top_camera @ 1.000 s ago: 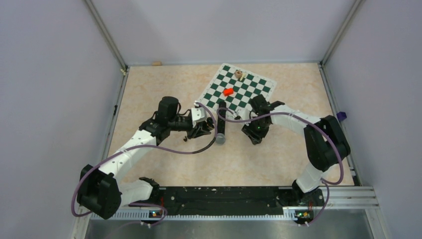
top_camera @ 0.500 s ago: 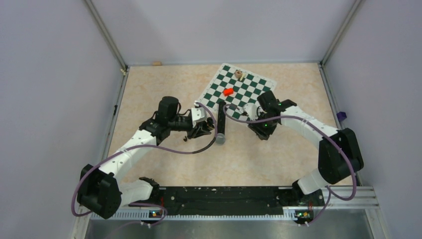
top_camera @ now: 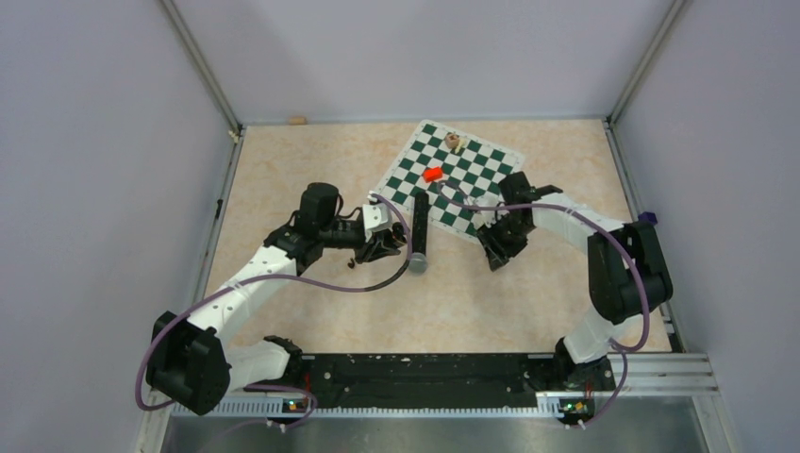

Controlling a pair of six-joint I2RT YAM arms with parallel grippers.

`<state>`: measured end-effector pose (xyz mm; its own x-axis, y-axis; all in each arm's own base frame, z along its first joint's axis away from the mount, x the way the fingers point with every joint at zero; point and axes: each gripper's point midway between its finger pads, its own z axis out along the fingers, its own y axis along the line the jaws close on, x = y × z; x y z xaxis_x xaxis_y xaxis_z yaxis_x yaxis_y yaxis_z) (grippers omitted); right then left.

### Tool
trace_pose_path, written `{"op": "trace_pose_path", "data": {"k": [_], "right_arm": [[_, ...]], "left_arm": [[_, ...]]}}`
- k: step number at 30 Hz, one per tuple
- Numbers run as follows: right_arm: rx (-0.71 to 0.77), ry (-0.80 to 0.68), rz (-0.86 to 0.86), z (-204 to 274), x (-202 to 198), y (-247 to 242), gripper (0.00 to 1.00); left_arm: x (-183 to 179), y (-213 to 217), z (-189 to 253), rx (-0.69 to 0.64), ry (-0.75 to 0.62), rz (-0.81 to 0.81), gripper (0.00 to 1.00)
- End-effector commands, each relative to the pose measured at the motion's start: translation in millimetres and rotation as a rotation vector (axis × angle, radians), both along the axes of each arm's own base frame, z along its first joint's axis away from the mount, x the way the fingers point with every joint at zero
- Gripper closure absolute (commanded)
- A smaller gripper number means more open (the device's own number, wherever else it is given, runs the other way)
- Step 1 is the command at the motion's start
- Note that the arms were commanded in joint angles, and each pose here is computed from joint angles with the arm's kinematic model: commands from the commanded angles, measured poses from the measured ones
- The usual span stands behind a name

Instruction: Insert the wireless bluetooth earbuds into the charging case

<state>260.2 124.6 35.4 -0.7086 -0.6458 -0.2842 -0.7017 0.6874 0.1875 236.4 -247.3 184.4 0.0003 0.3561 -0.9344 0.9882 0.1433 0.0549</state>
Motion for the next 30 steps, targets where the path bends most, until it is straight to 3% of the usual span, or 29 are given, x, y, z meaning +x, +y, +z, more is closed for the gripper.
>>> {"op": "trace_pose_path", "data": {"k": [1,14,30], "right_arm": [[0.081,-0.044,-0.04,5.8,14.4,15.6,0.55],[0.093,-0.225,-0.116,27.0,42.7,7.4,0.49],[0.116,-0.078,-0.153,-0.9,27.8,4.8,0.52]], "left_arm": [[2.0,-2.7,13.8,-0.036,-0.039,-0.012,1.0],[0.1,-2.4,17.1,-0.042,-0.05,-0.016,1.0],[-0.4,-2.0,18.5,-0.045,-0.049,-0.015,1.0]]}}
